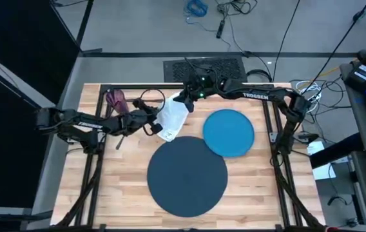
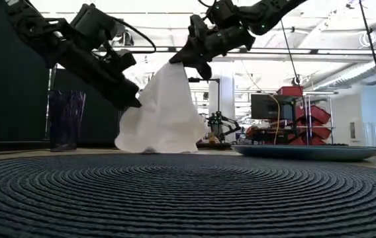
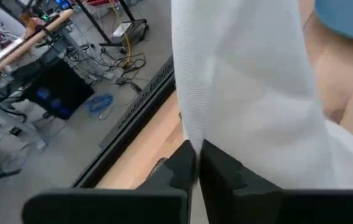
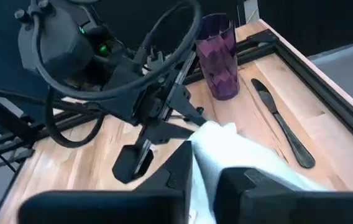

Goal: Set table place
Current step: Move the table napkin from the right to the top left of the table

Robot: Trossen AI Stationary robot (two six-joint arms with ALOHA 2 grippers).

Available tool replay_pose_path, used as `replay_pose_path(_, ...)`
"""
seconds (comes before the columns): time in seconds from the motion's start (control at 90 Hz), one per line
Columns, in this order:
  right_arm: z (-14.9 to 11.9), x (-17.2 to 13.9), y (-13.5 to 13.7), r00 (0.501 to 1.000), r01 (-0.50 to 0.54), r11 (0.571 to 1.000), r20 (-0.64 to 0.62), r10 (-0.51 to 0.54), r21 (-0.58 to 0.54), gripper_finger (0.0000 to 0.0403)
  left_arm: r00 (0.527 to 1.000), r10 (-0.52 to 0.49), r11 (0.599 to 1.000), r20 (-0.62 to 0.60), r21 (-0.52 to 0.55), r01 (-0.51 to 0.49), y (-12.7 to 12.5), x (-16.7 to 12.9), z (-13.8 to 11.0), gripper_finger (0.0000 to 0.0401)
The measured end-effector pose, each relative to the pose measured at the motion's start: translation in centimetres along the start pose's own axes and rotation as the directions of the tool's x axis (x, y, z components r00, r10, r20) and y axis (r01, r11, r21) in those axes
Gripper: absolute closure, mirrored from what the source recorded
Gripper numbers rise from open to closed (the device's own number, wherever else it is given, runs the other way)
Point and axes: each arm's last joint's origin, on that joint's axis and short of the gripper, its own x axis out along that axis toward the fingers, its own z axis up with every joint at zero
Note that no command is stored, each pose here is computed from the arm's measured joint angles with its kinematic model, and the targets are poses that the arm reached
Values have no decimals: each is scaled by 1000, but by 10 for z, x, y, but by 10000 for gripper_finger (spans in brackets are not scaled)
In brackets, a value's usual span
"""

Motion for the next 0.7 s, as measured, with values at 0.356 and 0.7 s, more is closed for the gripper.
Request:
replay_pose_path(0.356, 2, -26, -48, 992, 125, 991, 0, -125, 56, 239, 989, 106, 994, -108, 50, -101, 8, 3, -11, 401)
replay_pose_path(0.7, -31, -50, -73, 924, 272, 947, -320, -208, 172, 220, 936, 322, 947, -144, 51, -318, 15, 2, -13, 401)
